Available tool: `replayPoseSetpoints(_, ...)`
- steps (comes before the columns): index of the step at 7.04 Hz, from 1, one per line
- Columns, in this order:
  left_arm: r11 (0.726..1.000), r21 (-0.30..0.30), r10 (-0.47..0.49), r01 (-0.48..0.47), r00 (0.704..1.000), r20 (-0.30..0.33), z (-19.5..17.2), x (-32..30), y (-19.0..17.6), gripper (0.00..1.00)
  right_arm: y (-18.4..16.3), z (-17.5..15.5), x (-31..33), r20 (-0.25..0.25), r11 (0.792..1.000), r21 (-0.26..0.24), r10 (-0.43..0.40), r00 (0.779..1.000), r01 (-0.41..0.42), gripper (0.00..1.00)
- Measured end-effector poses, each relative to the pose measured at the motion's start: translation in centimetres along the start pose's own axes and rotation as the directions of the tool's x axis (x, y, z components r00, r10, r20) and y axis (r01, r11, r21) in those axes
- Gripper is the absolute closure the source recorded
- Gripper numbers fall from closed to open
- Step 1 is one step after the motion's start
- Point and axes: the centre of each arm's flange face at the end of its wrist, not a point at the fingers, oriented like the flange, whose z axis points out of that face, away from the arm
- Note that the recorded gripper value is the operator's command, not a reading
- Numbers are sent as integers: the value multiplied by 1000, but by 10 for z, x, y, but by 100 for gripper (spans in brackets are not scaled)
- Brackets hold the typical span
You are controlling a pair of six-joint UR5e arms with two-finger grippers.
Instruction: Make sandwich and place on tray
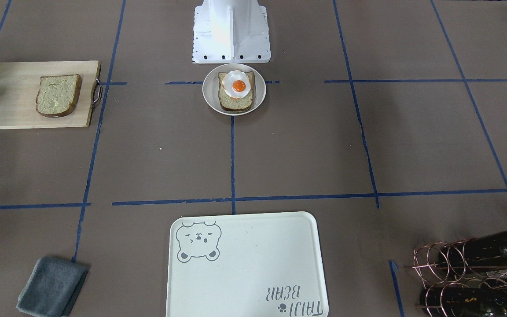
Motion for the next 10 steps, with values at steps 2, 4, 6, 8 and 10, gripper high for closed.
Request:
replayPoseSetpoints(2,1000,-1,6,-6,1000,10,-1,0,1,0,-1,-1,-2,1,1000,2,1,1000,-1,0)
replayPoseSetpoints(4,1000,5,15,-15,1000,7,0,-1,4,0,-1,0,-3,12,1000,0,3,1000,-3,0)
replayPoseSetpoints(6,999,32,35,-34,999,-12,-5,8,3,0,1,-1,-9,68,1000,-3,0,998,0,0)
replayPoseSetpoints(8,998,48,47,-46,999,-21,-10,16,2,0,1,0,-15,88,1000,-6,-11,996,11,0)
replayPoseSetpoints(10,997,57,53,-51,998,-34,-13,20,1,0,1,1,-25,93,999,-9,-32,995,33,0)
